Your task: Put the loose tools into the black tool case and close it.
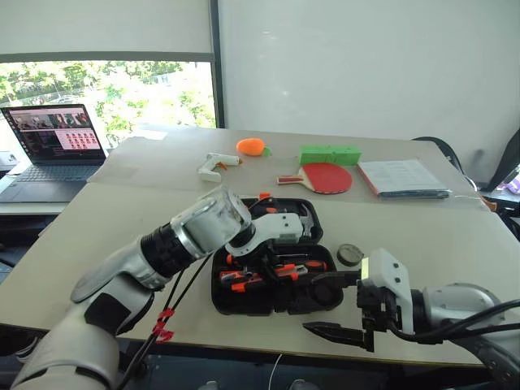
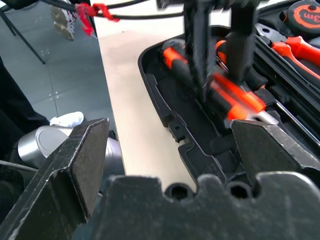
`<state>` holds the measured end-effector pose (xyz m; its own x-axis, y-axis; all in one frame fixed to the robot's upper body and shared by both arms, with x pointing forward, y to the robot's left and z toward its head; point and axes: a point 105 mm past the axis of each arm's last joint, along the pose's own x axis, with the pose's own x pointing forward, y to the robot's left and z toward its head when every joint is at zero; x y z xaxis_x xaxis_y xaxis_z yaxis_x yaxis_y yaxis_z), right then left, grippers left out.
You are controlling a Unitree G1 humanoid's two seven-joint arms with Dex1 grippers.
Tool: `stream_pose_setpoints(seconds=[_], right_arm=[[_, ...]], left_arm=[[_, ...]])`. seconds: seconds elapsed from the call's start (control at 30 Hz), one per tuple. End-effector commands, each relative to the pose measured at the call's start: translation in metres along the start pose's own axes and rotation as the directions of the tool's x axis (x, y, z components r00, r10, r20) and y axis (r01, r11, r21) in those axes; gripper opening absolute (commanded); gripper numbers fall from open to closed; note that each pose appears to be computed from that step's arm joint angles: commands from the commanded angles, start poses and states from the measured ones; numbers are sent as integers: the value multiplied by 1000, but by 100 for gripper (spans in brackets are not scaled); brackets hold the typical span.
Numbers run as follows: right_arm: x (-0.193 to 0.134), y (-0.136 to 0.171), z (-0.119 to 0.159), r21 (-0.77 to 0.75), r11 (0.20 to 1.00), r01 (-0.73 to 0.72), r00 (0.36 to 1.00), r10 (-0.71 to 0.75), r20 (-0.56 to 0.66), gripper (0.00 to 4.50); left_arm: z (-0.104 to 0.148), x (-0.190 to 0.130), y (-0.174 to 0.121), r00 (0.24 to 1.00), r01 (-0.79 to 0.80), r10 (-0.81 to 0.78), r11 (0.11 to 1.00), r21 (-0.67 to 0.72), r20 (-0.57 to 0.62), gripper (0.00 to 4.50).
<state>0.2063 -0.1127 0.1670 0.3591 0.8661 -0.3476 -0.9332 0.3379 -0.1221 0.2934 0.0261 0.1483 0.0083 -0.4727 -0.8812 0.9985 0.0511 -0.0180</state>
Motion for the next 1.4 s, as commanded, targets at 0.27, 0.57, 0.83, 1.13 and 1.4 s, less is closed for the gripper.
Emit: stream_pose_setpoints(seconds=[0.27,0.57,0.83,1.13,1.4], right_arm=[[1,3,8,-6,1000,29,999,-28,36,450],[1,4,7,-3,1000,24,999,-24,35,450],[1,6,6,-7,1000,7,1000,-7,24,450],[5,4,8,-11,1000,0,999,1,33,450],[5,2,9,-16,1000,0,999,0,33,450]], left_arm=[[0,22,-13,999,35,-34,998,56,-23,139],[9,27,-24,998,52,-53,995,81,16,139],[14,25,-33,994,96,-97,995,16,45,139],[1,28,-21,998,53,-53,998,17,21,241],[29,-17,-20,976,116,-113,993,-8,185,449]])
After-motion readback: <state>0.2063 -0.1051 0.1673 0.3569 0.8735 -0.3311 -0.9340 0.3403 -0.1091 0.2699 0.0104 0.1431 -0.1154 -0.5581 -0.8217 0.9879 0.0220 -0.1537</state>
